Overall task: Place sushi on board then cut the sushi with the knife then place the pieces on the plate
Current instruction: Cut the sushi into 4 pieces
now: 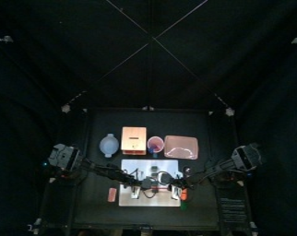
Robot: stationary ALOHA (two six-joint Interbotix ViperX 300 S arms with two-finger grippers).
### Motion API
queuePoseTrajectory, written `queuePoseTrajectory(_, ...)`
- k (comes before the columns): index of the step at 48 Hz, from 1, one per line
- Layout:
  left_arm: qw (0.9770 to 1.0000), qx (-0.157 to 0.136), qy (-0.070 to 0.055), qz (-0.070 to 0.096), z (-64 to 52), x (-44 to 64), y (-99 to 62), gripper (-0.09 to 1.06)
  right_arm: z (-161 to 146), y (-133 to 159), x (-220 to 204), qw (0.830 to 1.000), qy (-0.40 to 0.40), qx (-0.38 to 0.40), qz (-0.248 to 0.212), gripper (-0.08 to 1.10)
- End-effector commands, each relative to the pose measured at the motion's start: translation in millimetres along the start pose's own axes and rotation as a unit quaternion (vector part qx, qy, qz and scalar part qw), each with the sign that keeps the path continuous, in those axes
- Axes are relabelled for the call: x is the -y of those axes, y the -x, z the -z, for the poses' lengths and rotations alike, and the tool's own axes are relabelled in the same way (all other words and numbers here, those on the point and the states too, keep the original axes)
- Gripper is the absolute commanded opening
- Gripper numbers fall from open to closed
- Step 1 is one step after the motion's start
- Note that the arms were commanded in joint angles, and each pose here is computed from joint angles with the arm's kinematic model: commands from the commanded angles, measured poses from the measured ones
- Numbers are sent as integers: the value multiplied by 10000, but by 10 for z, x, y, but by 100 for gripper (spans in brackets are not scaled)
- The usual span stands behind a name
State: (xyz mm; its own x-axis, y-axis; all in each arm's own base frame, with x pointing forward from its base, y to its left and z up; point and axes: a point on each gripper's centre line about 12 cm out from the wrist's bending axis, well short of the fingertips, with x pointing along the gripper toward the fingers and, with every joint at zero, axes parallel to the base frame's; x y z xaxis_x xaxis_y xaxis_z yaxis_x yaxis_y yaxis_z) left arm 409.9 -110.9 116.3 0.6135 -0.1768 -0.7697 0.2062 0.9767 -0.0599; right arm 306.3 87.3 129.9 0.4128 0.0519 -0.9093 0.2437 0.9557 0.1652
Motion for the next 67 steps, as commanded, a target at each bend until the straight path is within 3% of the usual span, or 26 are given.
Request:
queuePoseTrajectory(1,9993,292,-204,84,-179,112,193,42,-100,187,-9,9997,-43,228,-85,37)
queuePoseTrajectory(10,9968,639,-474,48,-342,117,444,47,-167,367,-8,9989,-11,445,-141,37)
queuePoseTrajectory(15,9955,763,-557,27,-393,112,534,54,-180,435,-3,9985,19,528,-158,37)
queuePoseTrajectory(24,9951,834,-536,-45,-425,36,607,67,-240,636,-3,9962,5,819,-290,37)
queuePoseTrajectory(29,9931,1003,-598,-91,-489,7,722,71,-245,784,20,9945,-85,971,-385,37)
queuePoseTrajectory(37,9875,1321,-840,-190,-551,-31,936,73,-126,943,76,9948,-165,918,-406,37)
queuePoseTrajectory(46,9784,1809,-974,-226,-549,-55,1124,73,111,1075,201,9949,-447,751,-500,37)
queuePoseTrajectory(56,9679,2328,-906,-287,-463,-158,1255,72,411,1161,318,9934,-862,381,-649,37)
queuePoseTrajectory(59,9631,2526,-868,-322,-436,-206,1288,72,492,1191,353,9922,-974,318,-714,38)
queuePoseTrajectory(62,9598,2657,-831,-350,-410,-246,1300,72,550,1211,364,9906,-1059,295,-816,38)
queuePoseTrajectory(67,9568,2773,-784,-398,-350,-307,1298,72,632,1215,384,9883,-1192,218,-923,38)
